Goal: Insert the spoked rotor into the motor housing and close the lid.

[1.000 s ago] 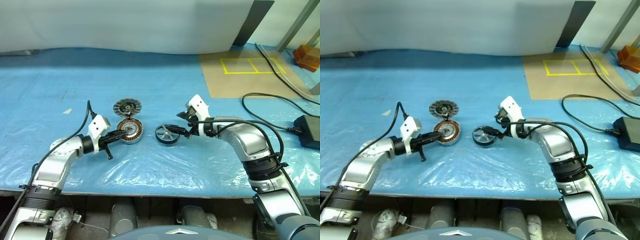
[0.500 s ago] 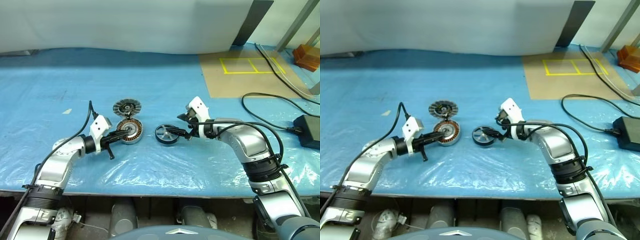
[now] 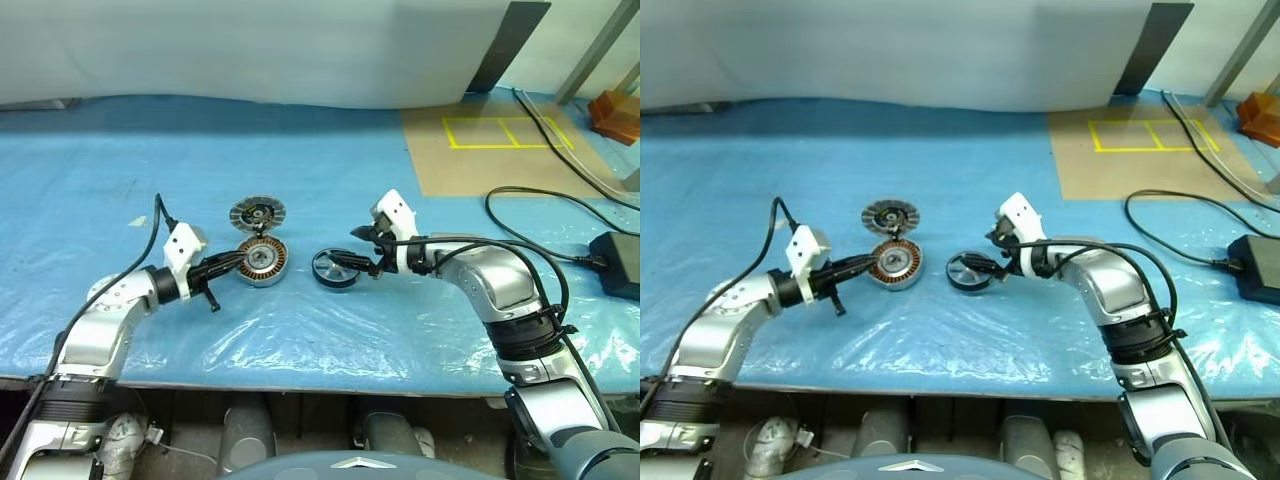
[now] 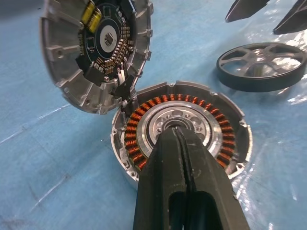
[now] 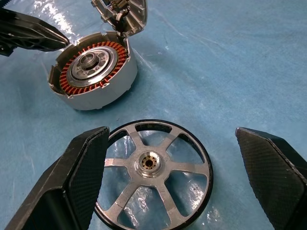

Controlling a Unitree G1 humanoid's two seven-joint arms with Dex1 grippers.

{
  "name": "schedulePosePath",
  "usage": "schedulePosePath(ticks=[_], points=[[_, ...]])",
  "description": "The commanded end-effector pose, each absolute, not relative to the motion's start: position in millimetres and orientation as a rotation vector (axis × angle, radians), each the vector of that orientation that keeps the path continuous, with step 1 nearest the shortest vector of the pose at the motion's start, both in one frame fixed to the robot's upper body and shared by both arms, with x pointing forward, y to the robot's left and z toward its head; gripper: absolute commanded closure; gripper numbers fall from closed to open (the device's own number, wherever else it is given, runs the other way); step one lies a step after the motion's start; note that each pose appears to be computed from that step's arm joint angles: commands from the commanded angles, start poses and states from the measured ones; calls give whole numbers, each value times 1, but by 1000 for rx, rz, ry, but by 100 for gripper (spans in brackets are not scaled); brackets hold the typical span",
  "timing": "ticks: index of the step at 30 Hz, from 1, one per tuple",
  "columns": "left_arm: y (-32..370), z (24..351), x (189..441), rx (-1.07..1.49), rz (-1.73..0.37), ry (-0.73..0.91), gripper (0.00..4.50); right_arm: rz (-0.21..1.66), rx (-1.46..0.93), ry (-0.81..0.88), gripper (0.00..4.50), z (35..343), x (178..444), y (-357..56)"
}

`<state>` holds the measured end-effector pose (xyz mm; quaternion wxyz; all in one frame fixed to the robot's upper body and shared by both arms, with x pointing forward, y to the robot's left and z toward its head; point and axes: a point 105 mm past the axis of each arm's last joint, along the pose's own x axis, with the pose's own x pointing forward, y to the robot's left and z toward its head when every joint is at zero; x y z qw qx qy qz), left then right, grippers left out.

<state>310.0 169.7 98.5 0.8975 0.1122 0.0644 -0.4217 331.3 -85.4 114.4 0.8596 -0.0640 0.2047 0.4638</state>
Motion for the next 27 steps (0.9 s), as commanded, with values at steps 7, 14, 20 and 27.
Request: schedulePosePath(ticks=[7, 14, 20, 27], points=[[163, 106, 323, 277, -852, 86, 447, 979, -154, 382, 10, 126, 331, -84], [162, 103, 327, 305, -850, 83, 447, 966, -156, 384, 10, 126, 330, -85], [157, 99, 324, 309, -877, 93, 447, 964, -158, 382, 10, 130, 329, -83], [157, 94, 321, 321, -887, 109, 447, 962, -162, 383, 10, 131, 329, -83]])
